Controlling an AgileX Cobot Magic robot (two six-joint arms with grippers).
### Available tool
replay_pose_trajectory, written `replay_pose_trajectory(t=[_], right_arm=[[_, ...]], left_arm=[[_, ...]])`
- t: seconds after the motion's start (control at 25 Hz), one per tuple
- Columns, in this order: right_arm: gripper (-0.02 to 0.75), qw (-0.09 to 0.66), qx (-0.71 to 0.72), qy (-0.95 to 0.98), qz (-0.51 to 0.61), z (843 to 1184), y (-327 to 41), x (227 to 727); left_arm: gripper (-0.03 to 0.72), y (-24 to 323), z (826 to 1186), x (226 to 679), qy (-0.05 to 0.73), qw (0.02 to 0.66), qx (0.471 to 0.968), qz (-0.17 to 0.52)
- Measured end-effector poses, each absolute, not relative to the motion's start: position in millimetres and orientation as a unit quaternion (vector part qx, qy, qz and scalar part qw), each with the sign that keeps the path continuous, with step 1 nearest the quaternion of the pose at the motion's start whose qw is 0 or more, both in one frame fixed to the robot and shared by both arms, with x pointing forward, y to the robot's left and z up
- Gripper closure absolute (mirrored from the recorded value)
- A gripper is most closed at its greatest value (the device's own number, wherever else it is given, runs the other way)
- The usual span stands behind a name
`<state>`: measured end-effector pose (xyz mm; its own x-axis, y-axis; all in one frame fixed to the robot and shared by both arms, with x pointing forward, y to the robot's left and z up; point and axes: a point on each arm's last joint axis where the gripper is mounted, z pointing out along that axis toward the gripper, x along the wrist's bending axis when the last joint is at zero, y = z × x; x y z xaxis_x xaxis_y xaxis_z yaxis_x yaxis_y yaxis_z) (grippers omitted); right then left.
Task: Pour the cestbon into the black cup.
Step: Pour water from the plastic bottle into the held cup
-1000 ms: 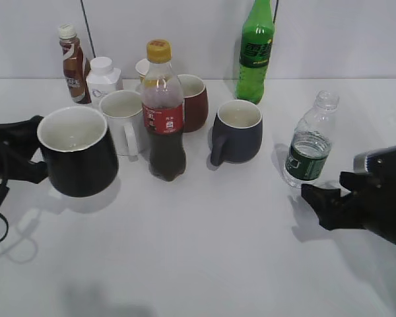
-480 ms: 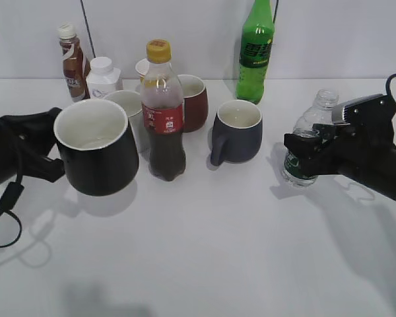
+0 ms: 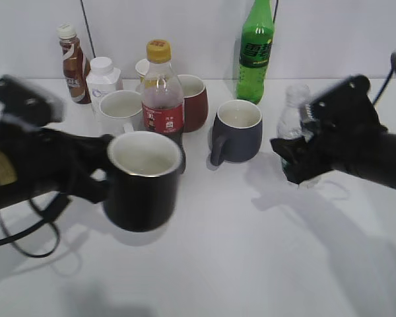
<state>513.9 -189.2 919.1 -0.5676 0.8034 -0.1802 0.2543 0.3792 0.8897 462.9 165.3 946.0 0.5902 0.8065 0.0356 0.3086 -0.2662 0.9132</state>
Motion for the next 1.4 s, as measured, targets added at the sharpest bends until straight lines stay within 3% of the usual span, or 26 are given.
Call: replay_pose_trajectory(t=[0.36,0.84,1.4], right_arm=[[0.244,0.409,0.16,0.823,0.359,976,-141,478],[0.244,0.52,-0.055,0.812,0.261,989,-118,470],[0.244,0.623,-0.163,0.747,0.164,1003,-121,476]], left_arm=[[0.634,113,974,465,0.326,0.464,0.793,0.222],[0.634,100,986,468,0.321,0.437,0.813,0.212],[0.634,99,985,467,0.32,0.433,0.816,0.209]])
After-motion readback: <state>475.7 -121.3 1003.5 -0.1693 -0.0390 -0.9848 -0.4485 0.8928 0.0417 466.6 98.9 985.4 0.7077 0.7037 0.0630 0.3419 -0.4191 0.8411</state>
